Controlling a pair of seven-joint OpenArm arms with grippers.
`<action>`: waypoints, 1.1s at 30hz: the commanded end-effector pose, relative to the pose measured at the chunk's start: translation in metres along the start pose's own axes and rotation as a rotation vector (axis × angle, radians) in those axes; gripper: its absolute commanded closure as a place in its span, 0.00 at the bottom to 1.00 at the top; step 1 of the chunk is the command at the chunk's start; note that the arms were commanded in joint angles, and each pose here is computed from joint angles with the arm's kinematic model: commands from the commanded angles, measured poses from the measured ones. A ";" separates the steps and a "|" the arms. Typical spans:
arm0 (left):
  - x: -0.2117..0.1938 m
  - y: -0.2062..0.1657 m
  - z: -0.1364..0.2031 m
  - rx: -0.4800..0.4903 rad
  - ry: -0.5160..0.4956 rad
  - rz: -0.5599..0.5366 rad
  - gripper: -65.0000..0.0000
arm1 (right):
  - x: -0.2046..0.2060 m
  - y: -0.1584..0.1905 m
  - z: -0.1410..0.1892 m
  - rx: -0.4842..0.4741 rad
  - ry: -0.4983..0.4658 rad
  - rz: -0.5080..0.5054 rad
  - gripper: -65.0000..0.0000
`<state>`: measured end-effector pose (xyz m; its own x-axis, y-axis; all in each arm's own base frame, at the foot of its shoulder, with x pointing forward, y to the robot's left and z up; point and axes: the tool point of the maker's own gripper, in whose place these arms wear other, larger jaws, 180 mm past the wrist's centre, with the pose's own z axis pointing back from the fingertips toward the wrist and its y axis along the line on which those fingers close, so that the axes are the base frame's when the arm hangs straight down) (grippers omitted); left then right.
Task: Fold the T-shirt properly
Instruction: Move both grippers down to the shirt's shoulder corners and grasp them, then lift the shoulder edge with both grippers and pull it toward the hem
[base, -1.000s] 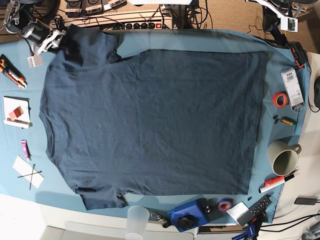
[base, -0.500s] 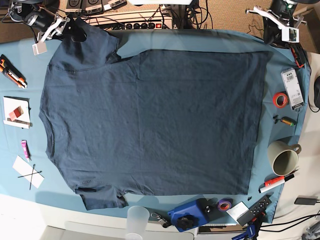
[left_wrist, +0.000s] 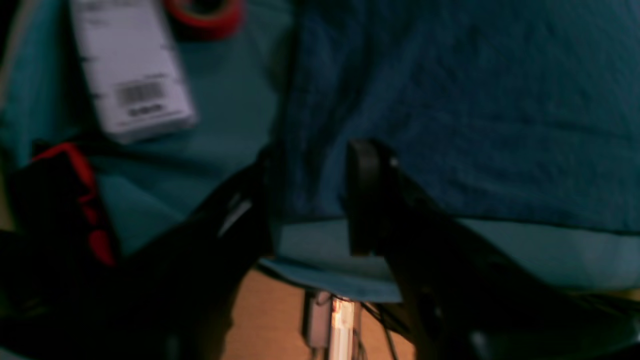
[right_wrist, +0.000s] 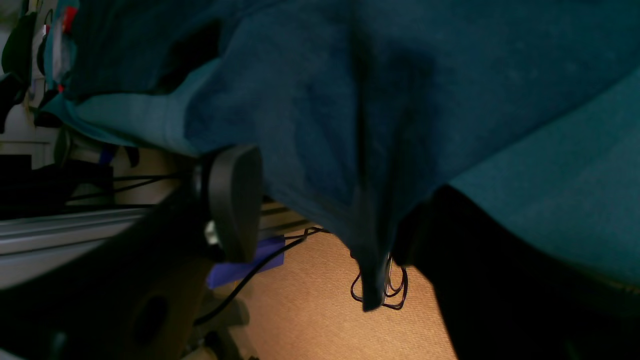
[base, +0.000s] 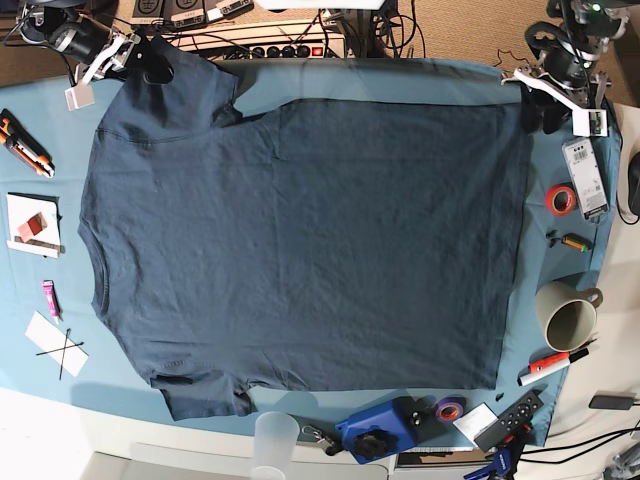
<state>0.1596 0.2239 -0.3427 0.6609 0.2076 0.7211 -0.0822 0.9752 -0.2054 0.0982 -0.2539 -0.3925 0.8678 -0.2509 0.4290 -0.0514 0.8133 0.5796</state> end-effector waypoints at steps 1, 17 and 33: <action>0.002 0.003 0.001 -0.011 0.001 0.002 0.67 | -0.030 -0.020 0.005 -0.107 0.159 -0.002 0.42; -0.027 0.007 -0.043 -0.181 0.060 0.148 0.63 | -0.032 -0.021 0.005 -0.108 0.176 0.000 0.42; -0.047 -0.019 -0.050 -0.329 0.204 0.272 0.97 | -0.006 -0.017 -0.004 -0.084 0.103 0.021 0.77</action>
<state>0.1706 0.1905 -0.4052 0.7688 0.4201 0.4821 -0.0546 0.7942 -0.6052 0.1125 -0.2587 -0.3965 0.8705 -0.2340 0.4329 -0.0494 0.8336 0.5501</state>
